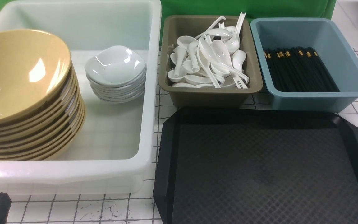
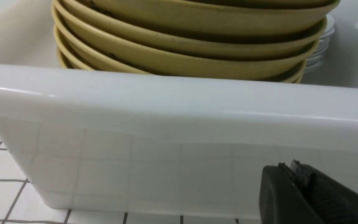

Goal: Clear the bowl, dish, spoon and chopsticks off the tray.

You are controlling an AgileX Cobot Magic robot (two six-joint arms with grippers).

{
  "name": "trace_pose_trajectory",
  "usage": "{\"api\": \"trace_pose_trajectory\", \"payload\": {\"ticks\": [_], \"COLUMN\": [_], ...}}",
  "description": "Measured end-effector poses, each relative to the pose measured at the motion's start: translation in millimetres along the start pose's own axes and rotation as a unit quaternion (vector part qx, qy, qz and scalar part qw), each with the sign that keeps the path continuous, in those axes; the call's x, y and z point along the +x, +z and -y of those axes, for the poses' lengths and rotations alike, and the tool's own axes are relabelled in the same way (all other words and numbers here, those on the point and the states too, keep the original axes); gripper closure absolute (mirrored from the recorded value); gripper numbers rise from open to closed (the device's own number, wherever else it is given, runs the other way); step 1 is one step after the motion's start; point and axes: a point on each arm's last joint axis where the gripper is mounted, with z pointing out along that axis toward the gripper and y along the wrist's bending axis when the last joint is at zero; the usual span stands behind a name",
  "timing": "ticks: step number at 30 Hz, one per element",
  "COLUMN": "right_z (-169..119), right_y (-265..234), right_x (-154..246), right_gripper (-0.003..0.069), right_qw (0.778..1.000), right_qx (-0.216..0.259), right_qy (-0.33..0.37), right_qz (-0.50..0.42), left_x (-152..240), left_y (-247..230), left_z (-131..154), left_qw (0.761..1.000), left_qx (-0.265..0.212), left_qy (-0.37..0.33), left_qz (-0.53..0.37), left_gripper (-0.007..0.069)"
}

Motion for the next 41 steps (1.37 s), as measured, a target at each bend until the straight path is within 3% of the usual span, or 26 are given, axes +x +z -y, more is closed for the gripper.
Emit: {"api": "trace_pose_trajectory", "payload": {"ticks": [41], "right_z": [0.0], "right_y": [0.0], "right_x": [0.0], "right_gripper": [0.058], "right_qw": [1.0], "right_qx": [0.0], "right_qy": [0.0], "right_qz": [0.0], "left_x": [0.1], "left_y": [0.0], "left_z": [0.0], "left_qw": [1.0], "left_qx": [0.0], "left_qy": [0.0], "left_qz": [0.0], "left_gripper": [0.0638]}}
